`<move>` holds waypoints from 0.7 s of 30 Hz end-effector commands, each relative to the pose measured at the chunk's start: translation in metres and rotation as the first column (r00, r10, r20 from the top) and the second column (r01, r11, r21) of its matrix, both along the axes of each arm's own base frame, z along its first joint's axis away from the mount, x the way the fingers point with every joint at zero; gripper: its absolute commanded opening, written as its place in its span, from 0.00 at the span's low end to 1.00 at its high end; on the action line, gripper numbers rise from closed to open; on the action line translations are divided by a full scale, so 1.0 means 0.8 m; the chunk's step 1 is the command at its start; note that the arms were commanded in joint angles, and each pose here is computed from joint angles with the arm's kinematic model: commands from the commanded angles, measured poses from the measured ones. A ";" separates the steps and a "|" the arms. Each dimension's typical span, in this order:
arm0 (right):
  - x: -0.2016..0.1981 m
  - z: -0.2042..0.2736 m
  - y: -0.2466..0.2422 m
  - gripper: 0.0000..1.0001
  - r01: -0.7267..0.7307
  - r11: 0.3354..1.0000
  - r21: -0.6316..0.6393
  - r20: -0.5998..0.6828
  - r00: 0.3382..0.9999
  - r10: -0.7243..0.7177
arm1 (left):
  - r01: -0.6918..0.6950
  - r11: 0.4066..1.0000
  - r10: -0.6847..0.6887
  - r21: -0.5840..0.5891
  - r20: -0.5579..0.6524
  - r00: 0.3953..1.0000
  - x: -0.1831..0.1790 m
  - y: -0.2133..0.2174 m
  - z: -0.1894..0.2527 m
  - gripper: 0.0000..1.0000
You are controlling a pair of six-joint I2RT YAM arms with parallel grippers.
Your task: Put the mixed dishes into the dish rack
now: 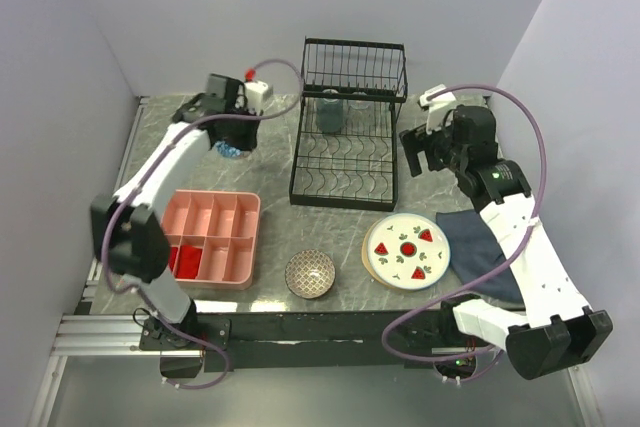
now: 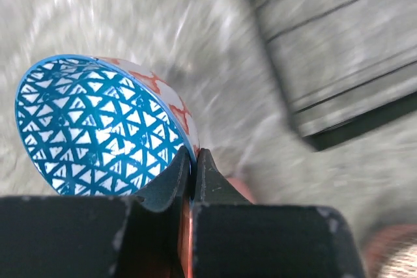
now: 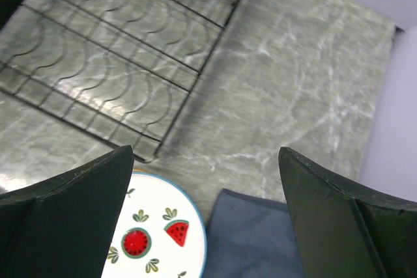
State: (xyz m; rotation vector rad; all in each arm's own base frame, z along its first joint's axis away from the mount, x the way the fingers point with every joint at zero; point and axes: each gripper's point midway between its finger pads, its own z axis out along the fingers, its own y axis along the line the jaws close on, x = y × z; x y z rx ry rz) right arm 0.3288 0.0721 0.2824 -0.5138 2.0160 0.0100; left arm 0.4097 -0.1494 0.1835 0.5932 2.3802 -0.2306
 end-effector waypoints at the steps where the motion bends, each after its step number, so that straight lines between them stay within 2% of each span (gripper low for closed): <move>1: 0.007 0.022 -0.026 1.00 0.098 0.995 0.013 0.016 0.995 -0.098 | 0.256 0.896 -0.187 -0.363 0.216 0.958 -0.036 -0.072 0.098 0.01; 3: 0.003 0.023 -0.031 1.00 0.124 0.992 0.036 0.003 0.992 -0.124 | 0.337 0.824 -0.228 -0.456 0.279 0.933 -0.056 -0.090 0.115 0.01; 4: 0.000 0.020 -0.033 1.00 0.138 0.989 0.044 -0.012 0.990 -0.137 | 0.327 0.779 -0.221 -0.535 0.254 0.942 -0.081 -0.093 0.106 0.01; 5: -0.004 0.019 -0.034 1.00 0.145 0.988 0.048 -0.021 0.989 -0.144 | 0.444 0.693 -0.241 -0.568 0.398 0.885 -0.084 -0.107 0.143 0.01; 6: -0.006 0.015 -0.040 1.00 0.168 0.985 0.035 -0.033 0.985 -0.167 | 0.466 0.650 -0.227 -0.600 0.432 0.873 -0.091 -0.111 0.152 0.01; 7: -0.008 0.008 -0.044 1.00 0.181 0.983 0.022 -0.053 0.982 -0.180 | 0.411 0.598 -0.205 -0.688 0.364 0.908 -0.108 -0.113 0.138 0.01; 8: -0.010 0.002 -0.055 1.00 0.218 0.976 -0.007 -0.057 0.974 -0.218 | 0.499 0.534 -0.208 -0.683 0.466 0.860 -0.112 -0.119 0.163 0.01; 11: -0.014 -0.007 -0.076 1.00 0.283 0.958 -0.047 -0.056 0.957 -0.286 | 0.407 0.420 -0.213 -0.811 0.347 0.913 -0.119 -0.131 0.147 0.01; 12: -0.015 -0.008 -0.083 1.00 0.300 0.953 -0.052 -0.060 0.951 -0.302 | 0.470 0.359 -0.236 -0.806 0.409 0.881 -0.125 -0.137 0.159 0.01; 13: -0.016 -0.010 -0.087 1.00 0.308 0.950 -0.055 -0.068 0.948 -0.312 | 0.381 0.301 -0.252 -0.874 0.313 0.916 -0.121 -0.143 0.147 0.01; 14: -0.019 -0.010 -0.090 1.00 0.310 0.949 -0.059 -0.066 0.947 -0.314 | 0.376 0.261 -0.258 -0.889 0.311 0.915 -0.122 -0.145 0.149 0.01; 15: -0.019 -0.011 -0.096 1.00 0.326 0.943 -0.063 -0.066 0.942 -0.329 | 0.459 0.196 -0.265 -0.867 0.404 0.876 -0.130 -0.149 0.167 0.01; 16: -0.021 -0.014 -0.099 1.00 0.331 0.941 -0.067 -0.070 0.939 -0.336 | 0.374 0.161 -0.297 -0.913 0.316 0.901 -0.122 -0.156 0.150 0.01; 19: -0.025 -0.016 -0.111 1.00 0.356 0.931 -0.078 -0.070 0.930 -0.362 | 0.348 0.071 -0.363 -0.935 0.301 0.882 -0.118 -0.171 0.148 0.01; 21: -0.027 -0.019 -0.117 1.00 0.367 0.926 -0.082 -0.076 0.925 -0.373 | 0.311 0.037 -0.388 -0.950 0.274 0.880 -0.114 -0.178 0.147 0.01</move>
